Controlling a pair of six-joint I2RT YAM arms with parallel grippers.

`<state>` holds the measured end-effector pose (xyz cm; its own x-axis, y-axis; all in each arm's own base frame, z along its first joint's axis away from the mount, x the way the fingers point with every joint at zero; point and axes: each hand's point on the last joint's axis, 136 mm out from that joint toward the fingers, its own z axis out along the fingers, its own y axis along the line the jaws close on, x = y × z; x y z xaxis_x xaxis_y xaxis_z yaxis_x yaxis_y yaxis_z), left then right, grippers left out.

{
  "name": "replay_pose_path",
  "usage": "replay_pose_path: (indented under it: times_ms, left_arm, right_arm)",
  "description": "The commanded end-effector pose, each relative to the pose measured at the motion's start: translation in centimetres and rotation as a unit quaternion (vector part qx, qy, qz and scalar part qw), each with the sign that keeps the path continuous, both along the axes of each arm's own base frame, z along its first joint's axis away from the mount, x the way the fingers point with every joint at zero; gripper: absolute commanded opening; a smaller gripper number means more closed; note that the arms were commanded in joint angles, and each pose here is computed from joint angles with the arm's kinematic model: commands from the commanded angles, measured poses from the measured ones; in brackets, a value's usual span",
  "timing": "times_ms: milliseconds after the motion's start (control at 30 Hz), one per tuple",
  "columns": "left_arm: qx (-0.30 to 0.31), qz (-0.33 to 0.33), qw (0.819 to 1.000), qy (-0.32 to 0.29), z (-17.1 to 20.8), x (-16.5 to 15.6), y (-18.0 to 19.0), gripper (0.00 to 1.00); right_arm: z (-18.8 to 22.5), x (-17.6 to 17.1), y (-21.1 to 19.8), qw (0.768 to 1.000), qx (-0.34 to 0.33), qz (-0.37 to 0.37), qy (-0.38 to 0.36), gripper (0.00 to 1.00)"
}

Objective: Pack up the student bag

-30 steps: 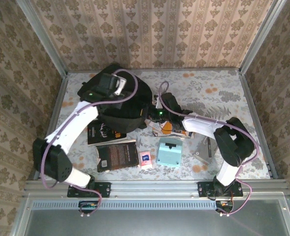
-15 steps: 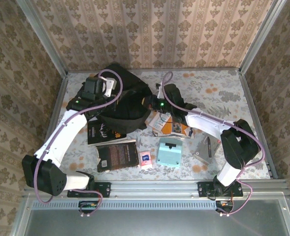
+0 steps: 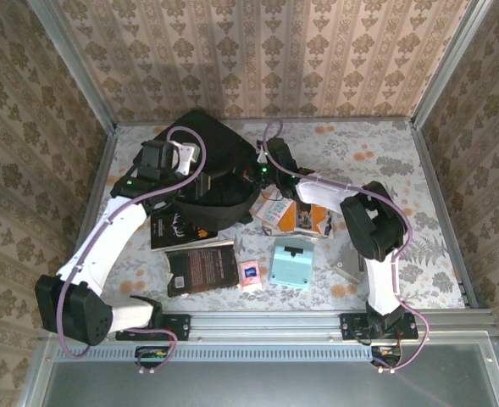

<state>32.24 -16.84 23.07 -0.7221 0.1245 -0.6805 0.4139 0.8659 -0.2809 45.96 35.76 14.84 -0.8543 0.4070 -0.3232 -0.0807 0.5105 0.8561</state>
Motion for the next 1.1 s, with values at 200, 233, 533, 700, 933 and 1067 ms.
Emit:
replay_pose_path:
  times_ms: [200,233,533,700,933,1067]
  left_arm:
    - [0.030,0.005,1.000,0.003,2.9,2.3,0.0,0.80]
    - [0.034,0.004,0.999,0.002,3.2,2.9,-0.2,0.82]
    - [0.033,-0.029,0.999,0.012,3.4,5.4,-3.0,0.87]
    - [0.030,-0.032,0.999,0.022,2.7,5.9,-3.7,0.87]
    - [0.022,-0.029,0.999,0.040,1.4,6.7,-4.1,0.84]
    - [0.001,-0.034,0.998,0.052,0.9,7.1,-5.0,0.83]
  right_arm:
    - [6.5,1.5,2.6,0.990,0.131,0.024,-0.039,0.00]
    - [7.0,1.5,2.6,0.989,0.138,0.025,-0.044,0.00]
    - [8.5,1.7,3.6,0.982,0.179,0.041,-0.045,0.00]
    - [9.0,1.5,4.2,0.977,0.200,0.053,-0.042,0.00]
    - [9.1,1.4,4.5,0.974,0.215,0.058,-0.037,0.00]
    - [9.1,1.3,4.6,0.973,0.218,0.060,-0.034,0.00]
